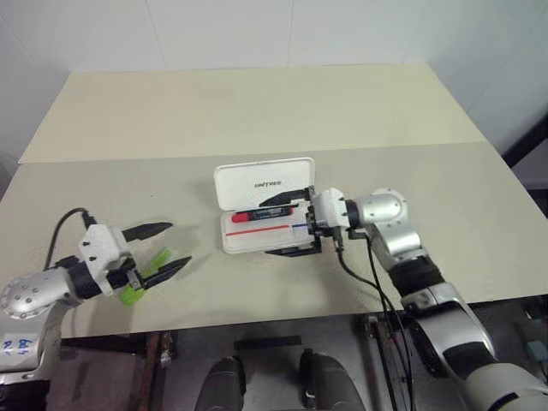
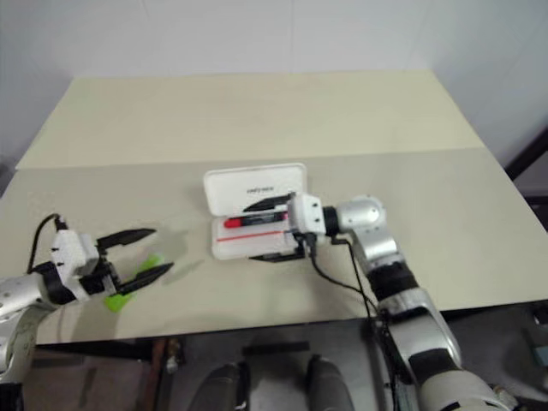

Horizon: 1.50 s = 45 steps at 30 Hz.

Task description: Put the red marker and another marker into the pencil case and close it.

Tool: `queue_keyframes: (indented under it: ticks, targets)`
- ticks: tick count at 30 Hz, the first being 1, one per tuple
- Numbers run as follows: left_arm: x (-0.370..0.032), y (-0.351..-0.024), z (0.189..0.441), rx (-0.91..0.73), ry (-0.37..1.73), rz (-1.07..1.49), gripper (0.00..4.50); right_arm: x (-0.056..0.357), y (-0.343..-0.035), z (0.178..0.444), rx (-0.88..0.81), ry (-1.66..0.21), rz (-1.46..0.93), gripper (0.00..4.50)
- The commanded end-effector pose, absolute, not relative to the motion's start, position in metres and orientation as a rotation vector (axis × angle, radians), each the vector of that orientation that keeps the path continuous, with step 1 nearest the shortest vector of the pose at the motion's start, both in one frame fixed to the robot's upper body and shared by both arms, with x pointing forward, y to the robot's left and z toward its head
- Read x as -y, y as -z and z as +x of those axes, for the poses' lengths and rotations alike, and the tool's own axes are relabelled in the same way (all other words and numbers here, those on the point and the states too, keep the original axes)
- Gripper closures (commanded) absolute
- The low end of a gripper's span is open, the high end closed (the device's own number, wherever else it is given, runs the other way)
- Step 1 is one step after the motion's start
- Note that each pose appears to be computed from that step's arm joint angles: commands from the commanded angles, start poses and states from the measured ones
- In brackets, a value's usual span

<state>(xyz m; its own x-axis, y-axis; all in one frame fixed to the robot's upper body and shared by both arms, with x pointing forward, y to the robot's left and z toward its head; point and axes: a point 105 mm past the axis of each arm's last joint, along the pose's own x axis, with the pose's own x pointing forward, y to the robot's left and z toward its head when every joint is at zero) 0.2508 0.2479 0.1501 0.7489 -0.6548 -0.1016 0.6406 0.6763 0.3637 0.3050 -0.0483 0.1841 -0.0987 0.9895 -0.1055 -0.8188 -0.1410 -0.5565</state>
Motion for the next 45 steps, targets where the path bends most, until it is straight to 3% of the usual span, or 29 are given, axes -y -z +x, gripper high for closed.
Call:
queue_keyframes:
  ticks: [1, 9, 19, 24, 33, 38, 45]
  targets:
    - [-0.263, -0.15, 0.242, 0.036, 0.609, 0.403, 0.65, 0.067, -0.2, 0.297, 0.441, -1.626, -0.49, 0.02]
    - [-0.271, -0.116, 0.227, -0.048, 0.52, 0.309, 0.65, 0.086, -0.204, 0.298, 0.379, -1.58, -0.522, 0.02]
    - [-0.268, -0.07, 0.235, -0.167, 0.515, 0.166, 0.65, 0.09, -0.212, 0.293, 0.369, -1.577, -0.556, 0.02]
    - [-0.269, -0.063, 0.239, -0.188, 0.506, 0.133, 0.65, 0.091, -0.216, 0.292, 0.371, -1.566, -0.562, 0.02]
    - [-0.27, -0.065, 0.24, -0.189, 0.491, 0.163, 3.38, 0.092, -0.216, 0.292, 0.379, -1.547, -0.566, 0.0]
    - [-0.266, -0.072, 0.241, -0.169, 0.501, 0.179, 3.36, 0.091, -0.214, 0.294, 0.377, -1.539, -0.562, 0.0]
    - [-0.228, -0.126, 0.25, 0.031, 0.663, 0.252, 3.36, 0.096, -0.202, 0.3, 0.35, -1.496, -0.547, 0.0]
